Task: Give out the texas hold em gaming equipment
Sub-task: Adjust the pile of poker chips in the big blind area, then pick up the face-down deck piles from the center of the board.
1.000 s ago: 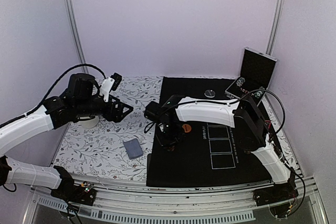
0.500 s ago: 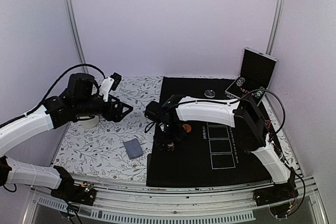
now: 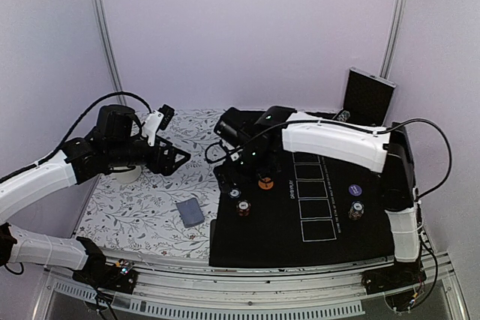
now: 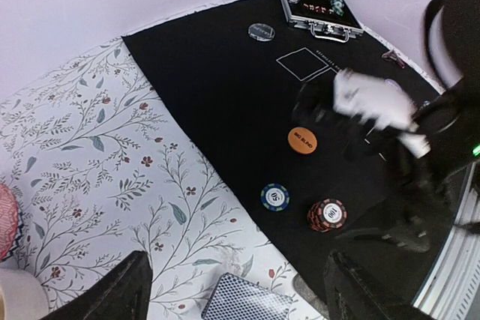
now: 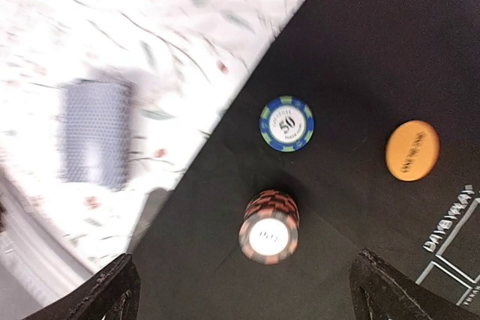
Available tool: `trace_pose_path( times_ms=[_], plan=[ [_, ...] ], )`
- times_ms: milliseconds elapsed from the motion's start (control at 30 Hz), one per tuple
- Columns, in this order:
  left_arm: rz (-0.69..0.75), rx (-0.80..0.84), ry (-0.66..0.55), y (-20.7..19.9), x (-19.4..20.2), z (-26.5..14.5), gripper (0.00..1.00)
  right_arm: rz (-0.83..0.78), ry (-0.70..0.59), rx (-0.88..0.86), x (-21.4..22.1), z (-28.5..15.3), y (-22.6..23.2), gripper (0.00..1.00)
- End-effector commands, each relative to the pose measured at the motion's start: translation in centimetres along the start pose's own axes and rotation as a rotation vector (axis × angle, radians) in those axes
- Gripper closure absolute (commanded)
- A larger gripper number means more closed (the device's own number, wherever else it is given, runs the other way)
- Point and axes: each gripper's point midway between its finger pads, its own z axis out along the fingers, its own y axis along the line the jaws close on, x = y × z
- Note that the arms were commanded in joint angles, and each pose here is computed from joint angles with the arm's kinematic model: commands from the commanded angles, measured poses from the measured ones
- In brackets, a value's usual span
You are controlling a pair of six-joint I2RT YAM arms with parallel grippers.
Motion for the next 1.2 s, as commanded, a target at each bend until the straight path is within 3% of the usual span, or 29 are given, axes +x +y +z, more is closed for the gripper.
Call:
trace_pose_path(
  times_ms=[0, 133, 333, 633, 900, 1167],
  plan=[
    [0.027, 0.029, -0.036, -0.3, -0.6, -0.5, 0.18, -0.035, -0.246, -0.077, -3.1, -9.9, 0.3, 0.01],
    [0.047, 0.061, -0.066, -1.0, -1.8, -0.9, 0.18, 0.008, -0.290, -0.019, -1.9, -13.0, -3.6, 0.01],
    [0.072, 0.092, -0.108, -1.7, -3.8, -1.5, 0.18, 0.218, -0.266, 0.104, 2.6, -14.2, -13.1, 0.01],
    [0.084, 0.073, -0.101, -1.2, -2.2, -1.2, 0.18, 0.513, -0.379, 0.158, 8.1, -18.6, -24.2, 0.01],
    [0.091, 0.056, -0.130, -1.1, -1.8, -2.1, 0.17, 0.673, -0.401, 0.198, 11.5, -19.0, -30.4, 0.01],
    [0.102, 0.009, -0.127, -0.3, -1.3, -2.1, 0.13, 0.719, -0.428, 0.227, 10.2, -19.3, -32.5, 0.01]
  ],
)
